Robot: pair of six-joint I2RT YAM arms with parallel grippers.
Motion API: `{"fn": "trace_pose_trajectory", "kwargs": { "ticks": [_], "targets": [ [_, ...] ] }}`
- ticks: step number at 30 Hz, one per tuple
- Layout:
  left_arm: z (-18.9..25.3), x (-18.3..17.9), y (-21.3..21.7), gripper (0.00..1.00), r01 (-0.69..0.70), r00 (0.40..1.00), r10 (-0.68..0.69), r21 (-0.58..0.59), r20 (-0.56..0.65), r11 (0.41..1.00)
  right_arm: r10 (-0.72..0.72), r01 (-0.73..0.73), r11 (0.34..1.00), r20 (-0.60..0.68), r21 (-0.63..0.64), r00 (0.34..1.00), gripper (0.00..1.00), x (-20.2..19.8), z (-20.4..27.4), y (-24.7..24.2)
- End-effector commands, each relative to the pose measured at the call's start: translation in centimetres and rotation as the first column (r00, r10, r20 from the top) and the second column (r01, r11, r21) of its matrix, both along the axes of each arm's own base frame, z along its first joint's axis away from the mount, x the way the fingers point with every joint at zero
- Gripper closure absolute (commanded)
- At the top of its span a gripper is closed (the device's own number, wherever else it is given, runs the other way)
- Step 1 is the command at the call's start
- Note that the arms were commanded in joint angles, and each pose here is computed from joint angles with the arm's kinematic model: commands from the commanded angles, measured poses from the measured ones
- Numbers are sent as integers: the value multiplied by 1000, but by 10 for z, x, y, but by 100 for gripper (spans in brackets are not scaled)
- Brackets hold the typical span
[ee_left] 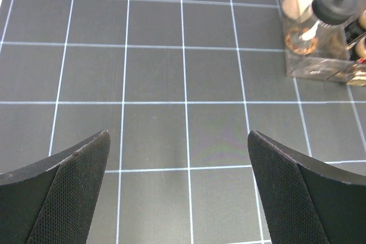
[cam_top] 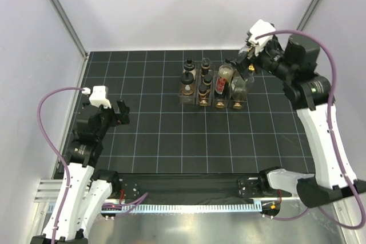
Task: Organize the condiment bottles
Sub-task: Reset both arms
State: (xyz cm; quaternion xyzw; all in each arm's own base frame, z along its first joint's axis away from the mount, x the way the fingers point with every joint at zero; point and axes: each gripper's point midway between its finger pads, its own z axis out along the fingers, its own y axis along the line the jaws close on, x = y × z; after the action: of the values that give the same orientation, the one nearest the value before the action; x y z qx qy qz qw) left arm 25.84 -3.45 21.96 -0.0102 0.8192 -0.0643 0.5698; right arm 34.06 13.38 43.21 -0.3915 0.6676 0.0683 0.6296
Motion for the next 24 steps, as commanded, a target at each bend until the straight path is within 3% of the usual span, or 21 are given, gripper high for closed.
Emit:
{"fn": "trace_pose_trajectory", "kwargs": {
  "ticks": [1, 4, 10, 16, 24],
  "targets": [
    [37, 1, -3, 0, 10, 996, -7, -39, 86, 999, -106, 103, 990, 24, 100, 994, 0, -10, 19, -16],
    [39, 0, -9, 0, 35, 997, -30, -60, 76, 998, -307, 300, 938, 11, 174, 952, 0, -8, 18, -54],
    [43, 3, -10, 0, 30, 997, -25, -73, 69, 997, -528, 516, 820, -20, 248, 849, 0, -25, -5, -109],
    [37, 15, -9, 0, 15, 999, -12, -64, 39, 998, -794, 774, 556, -83, 303, 603, 0, -37, -51, -185],
    [16, 34, 5, 0, -78, 997, 77, -24, -24, 997, -876, 876, 421, -143, 237, 460, 0, -35, -135, -211]
  ]
}}
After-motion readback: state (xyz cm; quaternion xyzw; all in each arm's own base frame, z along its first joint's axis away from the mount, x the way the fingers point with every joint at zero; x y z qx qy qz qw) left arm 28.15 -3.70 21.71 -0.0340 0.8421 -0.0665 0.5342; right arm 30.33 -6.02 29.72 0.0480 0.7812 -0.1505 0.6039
